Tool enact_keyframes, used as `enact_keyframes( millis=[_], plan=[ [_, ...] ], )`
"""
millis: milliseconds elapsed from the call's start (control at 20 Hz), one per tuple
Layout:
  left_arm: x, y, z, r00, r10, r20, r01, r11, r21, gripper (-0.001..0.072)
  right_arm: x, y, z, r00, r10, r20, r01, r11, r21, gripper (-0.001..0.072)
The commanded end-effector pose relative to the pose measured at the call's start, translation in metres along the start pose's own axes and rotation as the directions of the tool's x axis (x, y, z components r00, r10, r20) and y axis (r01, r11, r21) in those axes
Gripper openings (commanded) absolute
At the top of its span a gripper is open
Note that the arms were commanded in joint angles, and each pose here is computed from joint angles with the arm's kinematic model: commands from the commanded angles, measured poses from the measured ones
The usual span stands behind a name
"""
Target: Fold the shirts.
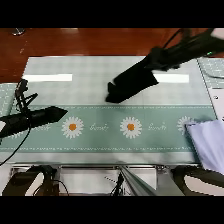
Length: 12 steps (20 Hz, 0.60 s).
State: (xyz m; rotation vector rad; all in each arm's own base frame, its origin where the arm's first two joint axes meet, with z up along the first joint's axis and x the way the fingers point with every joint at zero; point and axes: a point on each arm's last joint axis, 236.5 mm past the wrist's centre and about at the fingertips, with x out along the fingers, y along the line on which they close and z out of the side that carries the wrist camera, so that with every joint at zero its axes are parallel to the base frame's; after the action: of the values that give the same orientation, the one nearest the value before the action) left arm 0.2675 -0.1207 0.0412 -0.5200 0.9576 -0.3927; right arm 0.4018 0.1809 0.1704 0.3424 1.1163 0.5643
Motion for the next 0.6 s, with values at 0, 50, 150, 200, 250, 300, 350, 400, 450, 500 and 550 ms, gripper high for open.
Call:
enact_keyframes(
  millis=[0,50,150,200,250,300,350,400,450,500,550],
  plan=[
    [0.0,0.0,0.0,1.0,0.0,0.0,0.0,1.0,0.0,0.0027,-0.093,-0.033,0.009,0.986,-0.154,0.067,0.149,0.987,0.066,0.0021],
    [0.0,0.0,0.0,1.0,0.0,0.0,0.0,1.0,0.0,0.0027,-0.116,-0.048,0.005,0.98,-0.185,0.075,0.177,0.979,0.106,0.0021],
    [0.0,0.0,0.0,1.0,0.0,0.0,0.0,1.0,0.0,0.0027,-0.156,-0.078,-0.011,0.965,-0.247,0.082,0.227,0.953,0.198,0.0021],
    [0.0,0.0,0.0,1.0,0.0,0.0,0.0,1.0,0.0,0.0027,-0.175,-0.094,-0.02,0.956,-0.281,0.087,0.252,0.935,0.251,0.0021],
    [0.0,0.0,0.0,1.0,0.0,0.0,0.0,1.0,0.0,0.0027,-0.192,-0.107,-0.031,0.947,-0.31,0.081,0.274,0.916,0.293,0.0021],
    [0.0,0.0,0.0,1.0,0.0,0.0,0.0,1.0,0.0,0.0027,-0.211,-0.124,-0.045,0.933,-0.355,0.067,0.312,0.885,0.347,0.0021],
    [0.0,0.0,0.0,1.0,0.0,0.0,0.0,1.0,0.0,0.0027,-0.228,-0.138,-0.053,0.911,-0.402,0.086,0.337,0.851,0.403,0.0021],
    [0.0,0.0,0.0,1.0,0.0,0.0,0.0,1.0,0.0,0.0027,-0.246,-0.152,-0.065,0.886,-0.455,0.094,0.366,0.808,0.463,0.0021],
    [0.0,0.0,0.0,1.0,0.0,0.0,0.0,1.0,0.0,0.0027,-0.26,-0.166,-0.081,0.86,-0.504,0.083,0.393,0.757,0.522,0.0021],
    [0.0,0.0,0.0,1.0,0.0,0.0,0.0,1.0,0.0,0.0027,-0.27,-0.178,-0.101,0.834,-0.549,0.059,0.42,0.699,0.578,0.0021],
    [0.0,0.0,0.0,1.0,0.0,0.0,0.0,1.0,0.0,0.0027,-0.278,-0.188,-0.124,0.809,-0.587,0.027,0.444,0.641,0.626,0.0021]
  ],
)
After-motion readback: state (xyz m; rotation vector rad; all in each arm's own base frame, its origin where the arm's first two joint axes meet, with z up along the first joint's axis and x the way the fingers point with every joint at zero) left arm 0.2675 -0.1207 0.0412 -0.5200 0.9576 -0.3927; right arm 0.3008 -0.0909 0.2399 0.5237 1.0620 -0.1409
